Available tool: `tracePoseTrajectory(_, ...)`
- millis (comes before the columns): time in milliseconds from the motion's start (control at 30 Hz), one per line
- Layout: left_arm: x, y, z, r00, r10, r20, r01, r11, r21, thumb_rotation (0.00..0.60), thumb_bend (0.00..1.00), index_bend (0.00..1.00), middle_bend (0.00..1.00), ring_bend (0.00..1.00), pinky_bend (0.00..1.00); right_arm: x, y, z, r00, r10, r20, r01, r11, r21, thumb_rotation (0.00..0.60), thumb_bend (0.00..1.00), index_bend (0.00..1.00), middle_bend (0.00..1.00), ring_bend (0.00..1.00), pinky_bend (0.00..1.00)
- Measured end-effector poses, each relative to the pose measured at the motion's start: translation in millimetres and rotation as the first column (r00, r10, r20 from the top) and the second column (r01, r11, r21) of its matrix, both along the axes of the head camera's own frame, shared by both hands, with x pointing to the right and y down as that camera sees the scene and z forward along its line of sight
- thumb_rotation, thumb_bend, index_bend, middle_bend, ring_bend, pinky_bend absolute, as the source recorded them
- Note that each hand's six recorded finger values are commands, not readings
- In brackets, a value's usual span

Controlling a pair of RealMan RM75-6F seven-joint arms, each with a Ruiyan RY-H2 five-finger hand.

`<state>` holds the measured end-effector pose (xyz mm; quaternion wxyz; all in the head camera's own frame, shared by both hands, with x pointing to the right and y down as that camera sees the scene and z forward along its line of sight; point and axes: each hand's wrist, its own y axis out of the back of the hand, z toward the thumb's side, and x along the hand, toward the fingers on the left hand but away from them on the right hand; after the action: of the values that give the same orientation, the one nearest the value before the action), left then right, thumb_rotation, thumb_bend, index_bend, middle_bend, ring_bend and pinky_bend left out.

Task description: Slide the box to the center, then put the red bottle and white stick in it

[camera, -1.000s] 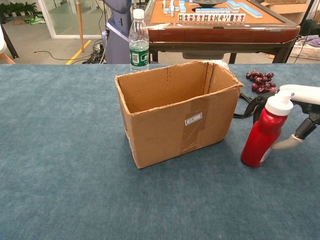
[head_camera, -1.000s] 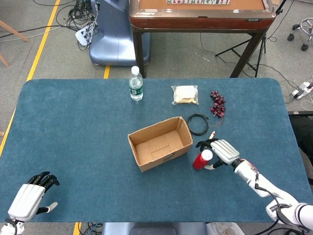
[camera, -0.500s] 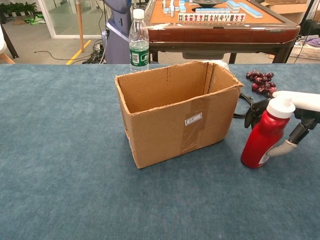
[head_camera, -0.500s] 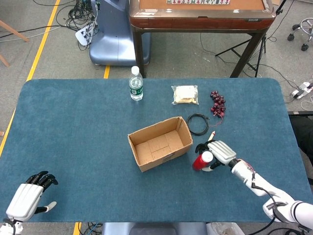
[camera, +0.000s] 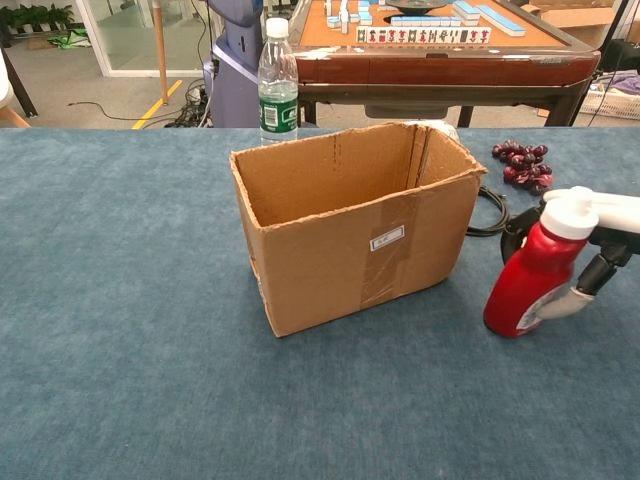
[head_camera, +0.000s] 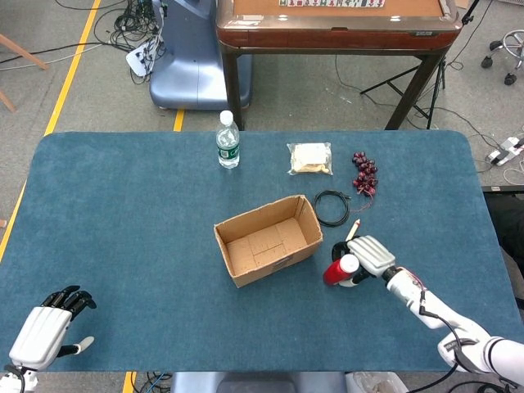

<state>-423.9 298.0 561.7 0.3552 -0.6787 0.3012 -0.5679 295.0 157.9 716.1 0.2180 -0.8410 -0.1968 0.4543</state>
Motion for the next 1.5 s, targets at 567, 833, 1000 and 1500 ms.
tracePoseTrajectory(567, 2.3, 1.5, -0.9, 1.0, 0.012, -0.002, -0.012, 1.0, 0.003, 0.6, 0.0, 0.41, 0.33, 0.19, 0.27, 7.7, -0.6, -14.0, 0.997, 0.056, 0.061, -0.057, 0.998, 0.009, 0.6, 0.0, 0.65, 0.7, 0.59, 0.5)
tracePoseTrajectory(833, 3.9, 3.1, -0.1, 1.0, 0.02, 0.0, -0.02, 1.0, 0.003, 0.6, 0.0, 0.41, 0.33, 0.19, 0.27, 11.1, -5.4, -27.4, 0.991, 0.08, 0.107, -0.083, 0.996, 0.03, 0.6, 0.0, 0.65, 0.7, 0.59, 0.5)
tracePoseTrajectory(1000, 3.2, 2.9, 0.4, 1.0, 0.019, 0.001, -0.019, 1.0, 0.001, 0.6, 0.0, 0.41, 0.33, 0.19, 0.27, 6.0, -8.4, -40.8, 0.987, 0.071, 0.141, -0.079, 0.996, 0.049, 0.6, 0.0, 0.65, 0.7, 0.6, 0.5)
tracePoseTrajectory(1500, 2.8, 2.7, 1.5, 1.0, 0.02, 0.004, -0.02, 1.0, -0.001, 0.6, 0.0, 0.41, 0.33, 0.19, 0.27, -33.8, -31.8, -115.2, 0.969, -0.009, 0.247, -0.04, 0.981, 0.191, 0.6, 0.0, 0.65, 0.7, 0.6, 0.5)
